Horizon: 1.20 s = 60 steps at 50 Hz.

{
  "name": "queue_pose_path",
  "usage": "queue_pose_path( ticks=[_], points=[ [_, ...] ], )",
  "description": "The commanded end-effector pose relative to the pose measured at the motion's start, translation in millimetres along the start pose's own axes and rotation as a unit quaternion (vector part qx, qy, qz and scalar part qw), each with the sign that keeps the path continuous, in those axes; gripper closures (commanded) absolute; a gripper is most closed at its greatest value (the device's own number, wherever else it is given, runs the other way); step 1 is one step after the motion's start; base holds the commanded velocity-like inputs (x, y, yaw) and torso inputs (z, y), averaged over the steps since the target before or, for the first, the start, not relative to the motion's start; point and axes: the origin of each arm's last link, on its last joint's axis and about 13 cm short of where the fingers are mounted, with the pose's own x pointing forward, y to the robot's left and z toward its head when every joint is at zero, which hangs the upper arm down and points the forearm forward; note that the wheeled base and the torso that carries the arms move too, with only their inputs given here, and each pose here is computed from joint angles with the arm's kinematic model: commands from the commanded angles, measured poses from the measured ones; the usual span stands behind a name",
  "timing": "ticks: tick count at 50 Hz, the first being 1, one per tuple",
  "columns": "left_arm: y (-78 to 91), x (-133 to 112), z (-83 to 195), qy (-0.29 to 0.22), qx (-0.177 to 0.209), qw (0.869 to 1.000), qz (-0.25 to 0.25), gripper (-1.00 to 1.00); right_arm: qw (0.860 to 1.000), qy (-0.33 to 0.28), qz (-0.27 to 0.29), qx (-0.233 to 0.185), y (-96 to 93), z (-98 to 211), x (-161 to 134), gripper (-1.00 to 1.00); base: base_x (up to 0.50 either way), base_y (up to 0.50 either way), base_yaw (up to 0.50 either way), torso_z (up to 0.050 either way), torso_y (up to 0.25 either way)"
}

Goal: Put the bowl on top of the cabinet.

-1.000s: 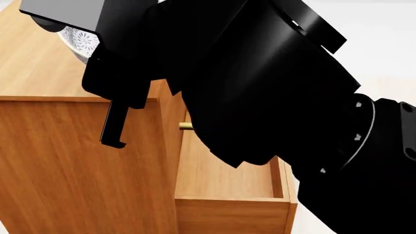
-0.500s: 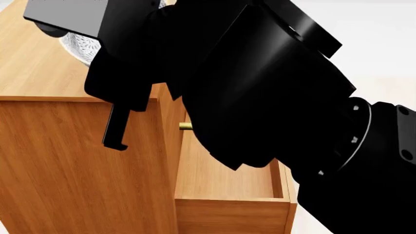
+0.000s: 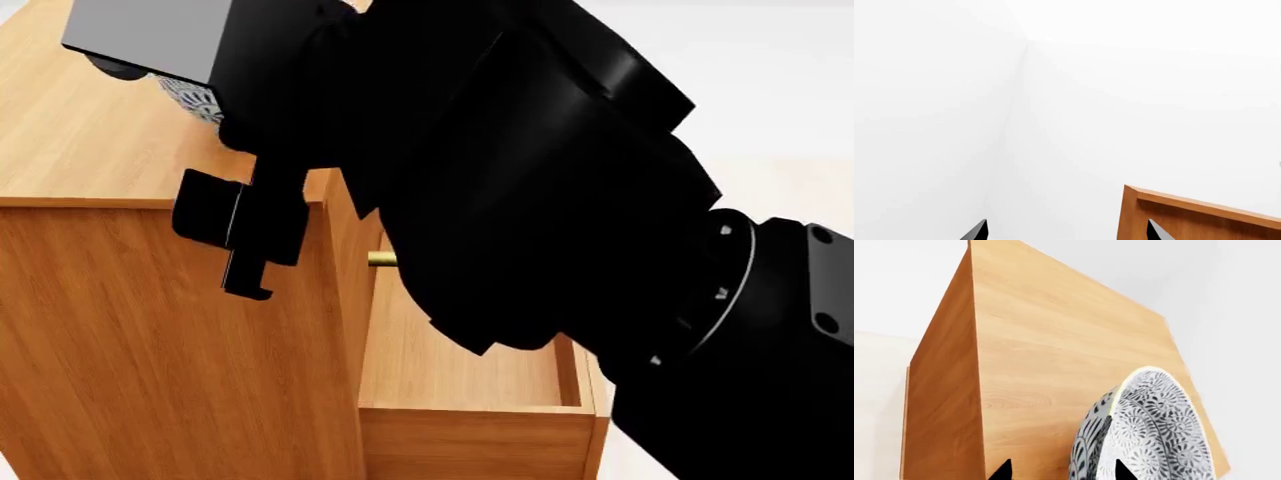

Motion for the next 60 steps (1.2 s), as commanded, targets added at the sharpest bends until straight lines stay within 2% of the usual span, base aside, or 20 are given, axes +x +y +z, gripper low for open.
queue_pose_path(
  ticks=[1,19,26,31,34,36,44,46,48,56,60],
  points=[
    [2.3,-1,0,-0.004,0.003,1.0,0.004,-1.0,1.0,0.0,-0.001,0.0,1.3,-3,4,-1.0,0.0,0.0,0.0,0.0,0.0],
    [1.4,-1,0,-0.005,0.003,1.0,0.002,-1.0,1.0,-0.018,-0.012,-0.001,1.7,-8,-8,-1.0,0.0,0.0,0.0,0.0,0.0],
    [1.1,-1,0,-0.005,0.003,1.0,0.002,-1.0,0.998,-0.052,-0.027,0.017,3.3,-14,-18,-1.0,0.0,0.0,0.0,0.0,0.0],
    [0.9,-1,0,-0.004,0.004,1.0,0.002,-1.0,0.995,-0.09,-0.045,0.026,11.2,-23,-32,-1.0,0.0,0.0,0.0,0.0,0.0],
    [0.7,-1,0,-0.004,0.004,1.0,0.002,-1.0,0.991,-0.118,-0.052,0.032,21.0,-28,-44,-1.0,0.0,0.0,0.0,0.0,0.0],
    [0.5,-1,1,-0.004,0.004,1.0,0.002,-1.0,0.993,-0.105,-0.045,0.01,33.6,-39,-47,-1.0,0.0,0.0,0.0,0.0,0.0],
    [0.8,-1,0,-0.004,0.004,1.0,0.002,-1.0,0.984,-0.151,-0.074,0.053,66.2,-62,-60,-1.0,0.0,0.0,0.0,0.0,0.0],
    [1.1,-1,0,-0.004,0.004,1.0,0.002,-1.0,0.974,-0.184,-0.094,0.087,83.1,-68,-67,-1.0,0.0,0.0,0.0,0.0,0.0],
    [1.1,-1,0,-0.004,0.003,1.0,0.002,-1.0,0.971,-0.194,-0.1,0.101,90.8,-71,-68,-1.0,0.0,0.0,0.0,0.0,0.0],
    [1.4,-1,0,-0.004,0.004,1.0,0.0,-1.0,0.957,-0.207,-0.12,0.166,128.6,-93,-71,-1.0,0.0,0.0,0.0,0.0,0.0],
    [1.1,-2,0,-0.003,0.005,1.0,-0.001,-1.0,0.942,-0.217,-0.137,0.219,154.1,-105,-76,-1.0,0.0,0.0,0.0,0.0,0.0]
  ],
)
